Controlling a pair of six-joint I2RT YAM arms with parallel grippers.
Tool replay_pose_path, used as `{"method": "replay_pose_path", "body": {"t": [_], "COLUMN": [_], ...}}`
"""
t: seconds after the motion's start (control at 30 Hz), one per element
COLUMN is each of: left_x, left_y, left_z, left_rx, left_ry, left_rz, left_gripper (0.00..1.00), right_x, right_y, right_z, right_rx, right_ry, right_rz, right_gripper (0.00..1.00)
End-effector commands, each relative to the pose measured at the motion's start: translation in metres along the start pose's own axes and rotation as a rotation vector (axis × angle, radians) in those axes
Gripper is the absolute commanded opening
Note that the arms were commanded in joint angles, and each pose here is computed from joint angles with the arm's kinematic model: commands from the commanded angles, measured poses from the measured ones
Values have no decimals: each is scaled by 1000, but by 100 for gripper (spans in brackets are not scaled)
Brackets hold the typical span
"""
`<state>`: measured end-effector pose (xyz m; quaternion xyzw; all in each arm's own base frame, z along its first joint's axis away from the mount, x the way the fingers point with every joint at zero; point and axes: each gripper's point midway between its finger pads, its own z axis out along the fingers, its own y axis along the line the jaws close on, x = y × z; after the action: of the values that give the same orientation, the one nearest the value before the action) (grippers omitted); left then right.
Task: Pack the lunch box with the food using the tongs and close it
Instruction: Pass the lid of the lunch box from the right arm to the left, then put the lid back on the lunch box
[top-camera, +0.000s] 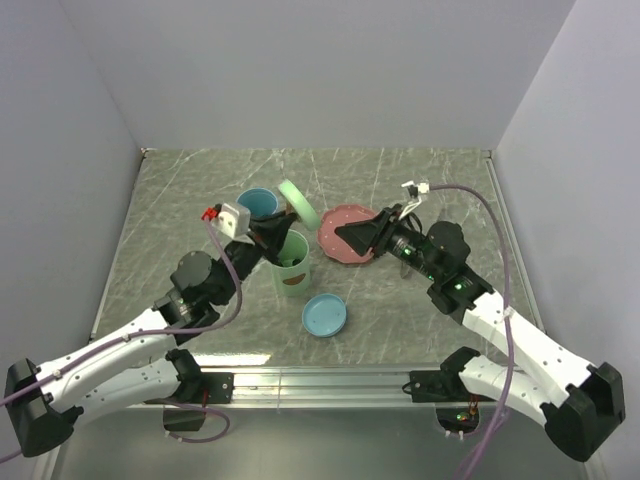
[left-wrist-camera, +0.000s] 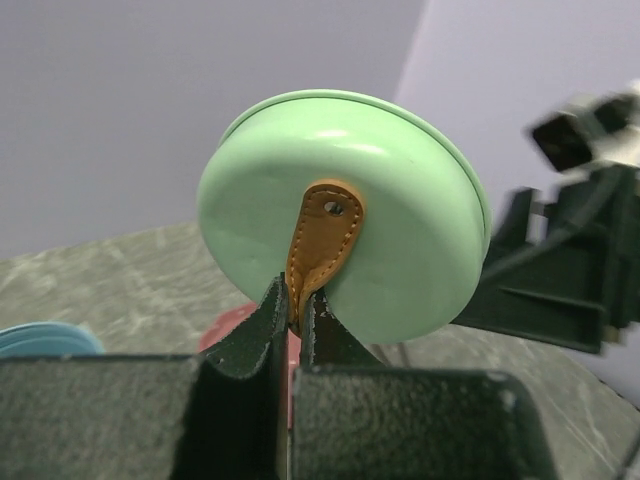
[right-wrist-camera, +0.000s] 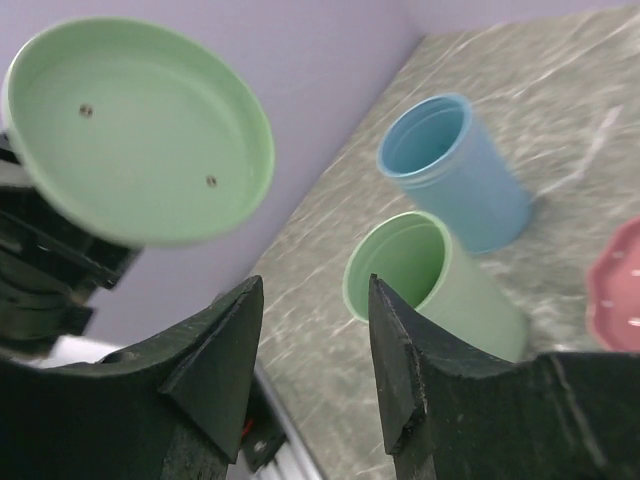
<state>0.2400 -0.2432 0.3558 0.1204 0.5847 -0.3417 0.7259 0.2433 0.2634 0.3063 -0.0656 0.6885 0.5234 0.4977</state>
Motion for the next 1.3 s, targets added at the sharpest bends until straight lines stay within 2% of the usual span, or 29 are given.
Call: {"method": "replay_pose_path", "body": {"t": [0.0,0.2,0.23,0.4,0.57,0.67,0.8,1.03,1.17,1.27], "left_x": [-5,28,40,64,58,65,94,108,96,94], "left_y": [32,44,47,50,44,45,51,53,57,57], "left_z": [4,5,0,-6,-12,-19,-29,-32,-35,-37], "left_rx": [-204,-302,-321,-386,-402,-435,-484,-533,-579,-580], "left_ry": [82,294,362,515,544,643,820,955,952,967], "left_rz": [51,77,91,60,-12,-2,64,108,114,121], "left_gripper": [0,0,0,0,0,0,0,0,0,0], "right_x": [-14,-28,-32,-36,-36,-34,-32,-30,-32,-27], "right_y": [-17,-40,-45,-56,-60,-62,-60,-60,-44,-47], "right_z": [-14,-40,-44,-66,-81,-86,-86,-70,-51,-35], "right_rx": [113,265,299,367,387,392,369,358,254,238], "right_ry": [-87,-184,-208,-257,-299,-302,-302,-251,-228,-188], "right_rz": [-68,-118,-128,-170,-191,-194,-207,-246,-293,-287], "right_gripper": [54,54,54,56,59,59,60,60,59,59]}}
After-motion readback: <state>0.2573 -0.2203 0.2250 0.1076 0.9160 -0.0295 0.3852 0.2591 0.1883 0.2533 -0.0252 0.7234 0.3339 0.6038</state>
